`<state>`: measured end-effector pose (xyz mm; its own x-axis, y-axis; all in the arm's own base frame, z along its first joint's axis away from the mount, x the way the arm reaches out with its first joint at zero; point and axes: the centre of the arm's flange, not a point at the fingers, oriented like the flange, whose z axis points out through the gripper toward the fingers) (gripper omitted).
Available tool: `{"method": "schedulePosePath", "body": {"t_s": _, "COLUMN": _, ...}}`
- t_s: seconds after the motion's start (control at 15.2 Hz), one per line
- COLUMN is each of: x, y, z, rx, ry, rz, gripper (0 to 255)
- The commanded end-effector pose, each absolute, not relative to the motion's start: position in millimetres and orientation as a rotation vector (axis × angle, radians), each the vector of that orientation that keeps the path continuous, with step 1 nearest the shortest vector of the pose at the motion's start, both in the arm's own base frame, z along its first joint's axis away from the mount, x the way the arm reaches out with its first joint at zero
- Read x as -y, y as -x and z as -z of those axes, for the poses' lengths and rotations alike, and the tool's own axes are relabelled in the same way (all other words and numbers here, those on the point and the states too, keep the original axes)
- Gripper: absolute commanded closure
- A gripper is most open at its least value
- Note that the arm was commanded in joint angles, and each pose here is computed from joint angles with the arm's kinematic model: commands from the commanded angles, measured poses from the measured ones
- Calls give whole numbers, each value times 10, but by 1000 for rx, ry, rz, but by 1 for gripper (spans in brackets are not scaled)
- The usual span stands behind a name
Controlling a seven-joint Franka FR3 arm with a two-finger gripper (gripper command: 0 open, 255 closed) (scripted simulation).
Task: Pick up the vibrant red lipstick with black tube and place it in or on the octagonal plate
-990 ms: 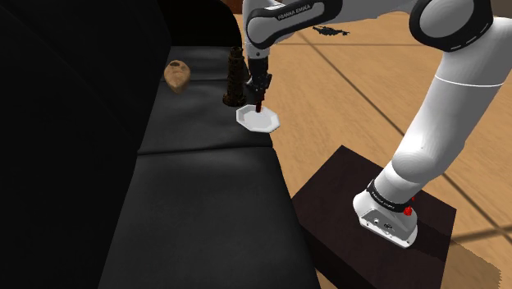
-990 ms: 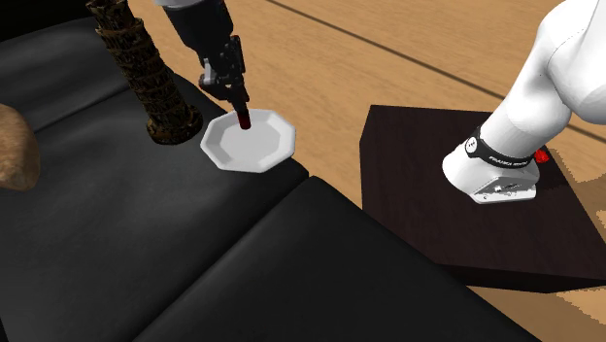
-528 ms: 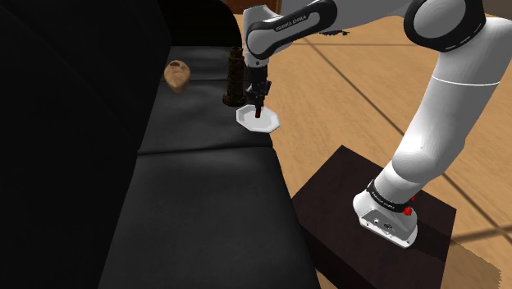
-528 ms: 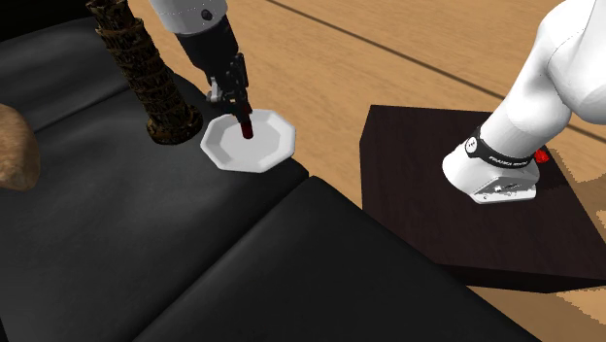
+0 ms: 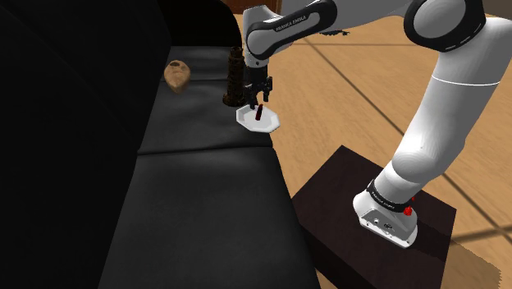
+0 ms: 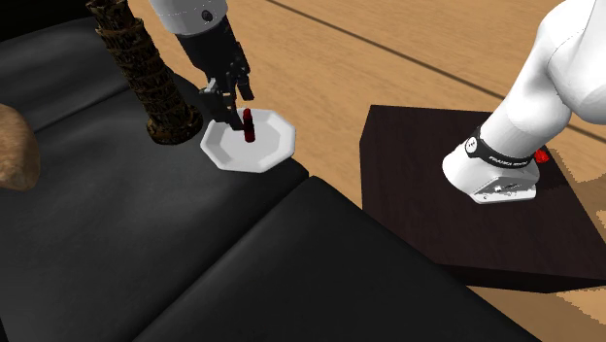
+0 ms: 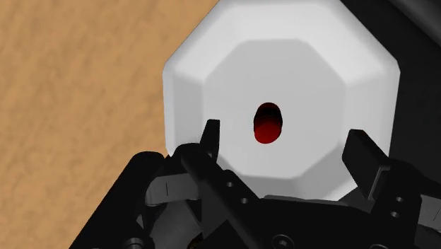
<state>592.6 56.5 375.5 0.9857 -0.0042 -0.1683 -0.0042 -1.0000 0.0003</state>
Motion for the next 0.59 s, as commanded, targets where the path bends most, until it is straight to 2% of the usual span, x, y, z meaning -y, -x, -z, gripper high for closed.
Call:
{"method": "schedulePosePath", "body": {"t_s": 0.0, "x": -565, "y": -5926, "z": -3755, "rx": -7, "ry": 3130, "rz": -265, "gripper": 0}}
{"method": "schedulePosePath", "body": {"t_s": 0.13, "x": -565, "y": -5926, "z": -3755, "rx": -7, "ry": 3130, "rz": -265, "gripper": 0}}
{"method": "schedulePosePath", "body": {"t_s": 0.4, "x": -565, "y": -6010, "z": -4248, "rx": -7, "ry": 3130, "rz": -265, "gripper": 0}}
{"method": "schedulePosePath", "body": {"t_s": 0.53, "x": -565, "y": -6010, "z": -4248, "rx": -7, "ry": 3130, "rz": -265, "gripper": 0}}
